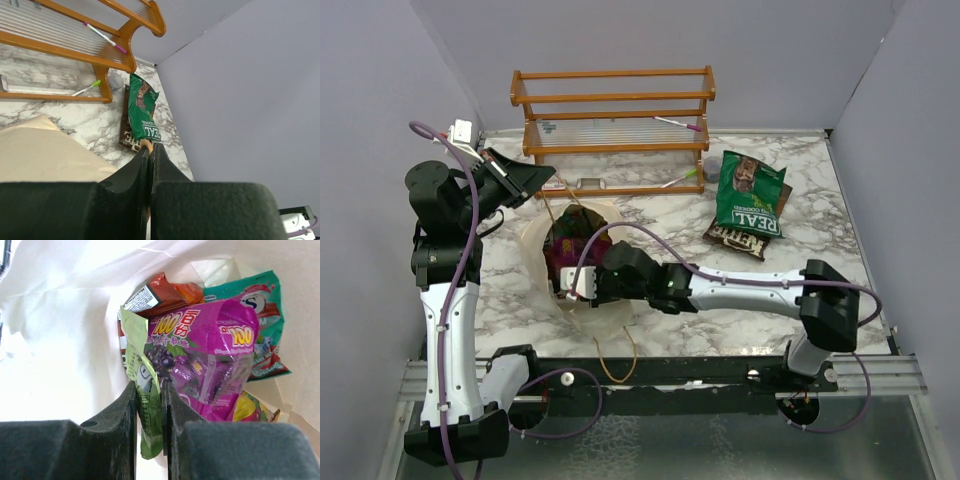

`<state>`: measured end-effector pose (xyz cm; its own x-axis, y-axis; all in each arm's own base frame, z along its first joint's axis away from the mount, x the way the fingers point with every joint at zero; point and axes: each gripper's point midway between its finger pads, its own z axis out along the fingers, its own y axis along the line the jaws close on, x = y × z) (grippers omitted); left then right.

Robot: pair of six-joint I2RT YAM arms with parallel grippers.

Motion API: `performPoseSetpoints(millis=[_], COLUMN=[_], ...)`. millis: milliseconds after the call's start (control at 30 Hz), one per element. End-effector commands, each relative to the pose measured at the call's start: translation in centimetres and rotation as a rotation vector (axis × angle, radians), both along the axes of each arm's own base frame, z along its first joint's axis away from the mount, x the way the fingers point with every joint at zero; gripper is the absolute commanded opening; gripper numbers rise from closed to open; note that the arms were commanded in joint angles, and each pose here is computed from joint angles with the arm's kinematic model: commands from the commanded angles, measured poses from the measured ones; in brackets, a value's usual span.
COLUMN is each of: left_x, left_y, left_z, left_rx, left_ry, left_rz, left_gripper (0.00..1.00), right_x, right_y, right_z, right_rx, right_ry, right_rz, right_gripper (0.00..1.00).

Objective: Take the snacks out of the paper bag

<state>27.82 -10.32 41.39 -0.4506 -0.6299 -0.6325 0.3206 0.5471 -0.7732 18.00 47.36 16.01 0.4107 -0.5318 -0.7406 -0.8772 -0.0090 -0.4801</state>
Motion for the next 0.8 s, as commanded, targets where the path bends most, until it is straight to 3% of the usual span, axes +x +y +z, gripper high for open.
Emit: performPoseSetpoints(millis=[0,233,367,533,633,767], left_x=[-0.3,-0.1,0.0,0.1,0.3,0.3], left_y=[0.0,0.2,0.2,0.3,0.3,0.3], left_z=[0.6,0.2,-0.1,-0.6,-0.5,-0.6], left_rx=[0.020,0.022,0.023,0.023,0.024,0.023], left_ry=[-0.039,-0.033,-0.027,-0.019,-0.017,-0.014], left_rz=[0.002,0.010,0.009,0.018,0.013,0.015], left_gripper=[0.00,0.00,0.00,0.00,0.00,0.00], right_x=[-1.4,-1.7,-3.4,-4.8,-2.6,2.8], right_y=[-1.0,-4.5,-7.4,-10.9,-13.8,-19.9], right_z=[3.8,12.2,19.0,23.5,24.8,23.9], right_rx=[0.089,0.253,0.430,0.610,0.739,0.873], right_ry=[0.053,-0.002,-0.028,-0.067,-0.120,-0.203], right_rz=[0.012,-0.037,-0.006,0.005,-0.167,-0.604], right_gripper=[0.02,0.02,0.02,0.02,0.02,0.02])
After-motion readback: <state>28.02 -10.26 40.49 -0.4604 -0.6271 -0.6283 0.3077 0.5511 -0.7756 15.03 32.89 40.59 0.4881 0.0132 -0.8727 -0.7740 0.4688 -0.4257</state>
